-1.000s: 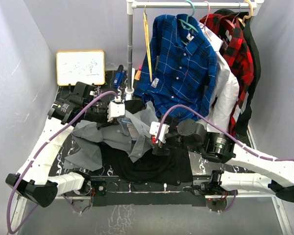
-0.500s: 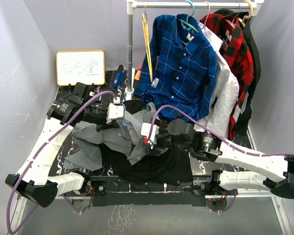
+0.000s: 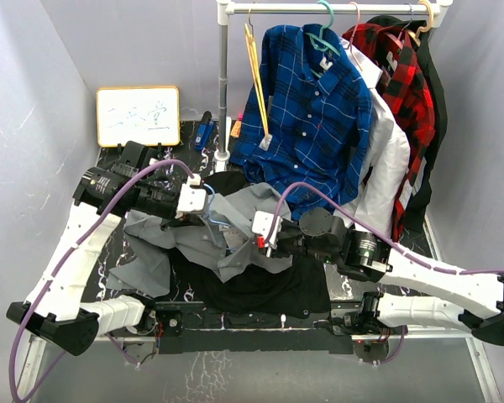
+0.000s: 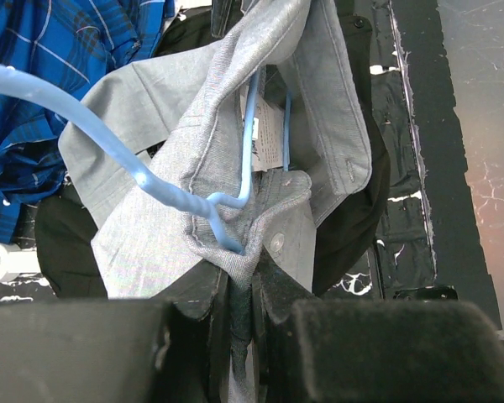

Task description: Place the shirt on the hanger

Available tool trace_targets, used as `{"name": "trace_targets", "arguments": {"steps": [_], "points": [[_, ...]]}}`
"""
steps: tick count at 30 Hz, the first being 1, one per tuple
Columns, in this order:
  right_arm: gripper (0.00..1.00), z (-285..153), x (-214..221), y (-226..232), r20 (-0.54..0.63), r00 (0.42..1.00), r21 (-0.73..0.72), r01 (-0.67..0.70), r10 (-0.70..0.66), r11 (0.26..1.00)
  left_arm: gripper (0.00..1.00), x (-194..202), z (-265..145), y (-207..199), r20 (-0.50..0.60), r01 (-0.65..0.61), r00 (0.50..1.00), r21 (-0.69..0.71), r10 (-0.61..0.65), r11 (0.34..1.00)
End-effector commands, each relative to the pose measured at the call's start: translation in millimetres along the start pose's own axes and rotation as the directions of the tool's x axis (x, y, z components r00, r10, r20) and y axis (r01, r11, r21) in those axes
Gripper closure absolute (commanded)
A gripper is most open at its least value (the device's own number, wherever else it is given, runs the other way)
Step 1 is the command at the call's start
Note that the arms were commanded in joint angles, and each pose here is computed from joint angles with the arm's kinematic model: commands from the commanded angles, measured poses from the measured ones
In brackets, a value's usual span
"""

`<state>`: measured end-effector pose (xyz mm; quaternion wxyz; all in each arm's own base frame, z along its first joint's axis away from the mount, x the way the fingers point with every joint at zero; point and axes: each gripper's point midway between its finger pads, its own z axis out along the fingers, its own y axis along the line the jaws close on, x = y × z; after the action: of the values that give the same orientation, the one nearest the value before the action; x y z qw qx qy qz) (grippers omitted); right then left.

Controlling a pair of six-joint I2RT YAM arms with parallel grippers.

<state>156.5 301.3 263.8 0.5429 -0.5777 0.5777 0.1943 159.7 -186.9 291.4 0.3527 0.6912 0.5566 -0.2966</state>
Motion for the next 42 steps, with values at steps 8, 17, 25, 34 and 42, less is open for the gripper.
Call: {"name": "trace_targets", "arguments": {"steps": [8,17,25,34,42], "points": [[0.68,-4.3,-40.3,-2.3,0.135,0.99,-0.027,-0.043,0.046,0.999,1.0,-31.6,-0.2,-10.1,0.142,-0.011,0.99,0.059,0.002,0.998],[0.69,14.1,-55.7,-9.8,0.195,0.979,-0.074,-0.05,0.064,0.996,1.0,-47.7,-0.4,-9.7,0.211,0.002,0.977,0.09,-0.021,0.996],[0.79,8.0,-74.4,-44.2,0.285,0.951,-0.086,-0.103,0.124,0.991,1.0,-43.7,2.1,-15.8,0.213,0.004,0.977,0.113,-0.028,0.994],[0.79,13.0,-83.4,-36.7,0.307,0.933,-0.203,-0.128,0.188,0.971,1.0,-35.5,5.8,-15.2,0.193,0.005,0.981,0.115,-0.027,0.993],[0.79,24.5,-87.6,-25.6,0.303,0.92,-0.292,-0.159,0.249,0.943,1.0,-42.8,6.6,-9.1,0.219,0.003,0.975,0.123,-0.03,0.992]]}}
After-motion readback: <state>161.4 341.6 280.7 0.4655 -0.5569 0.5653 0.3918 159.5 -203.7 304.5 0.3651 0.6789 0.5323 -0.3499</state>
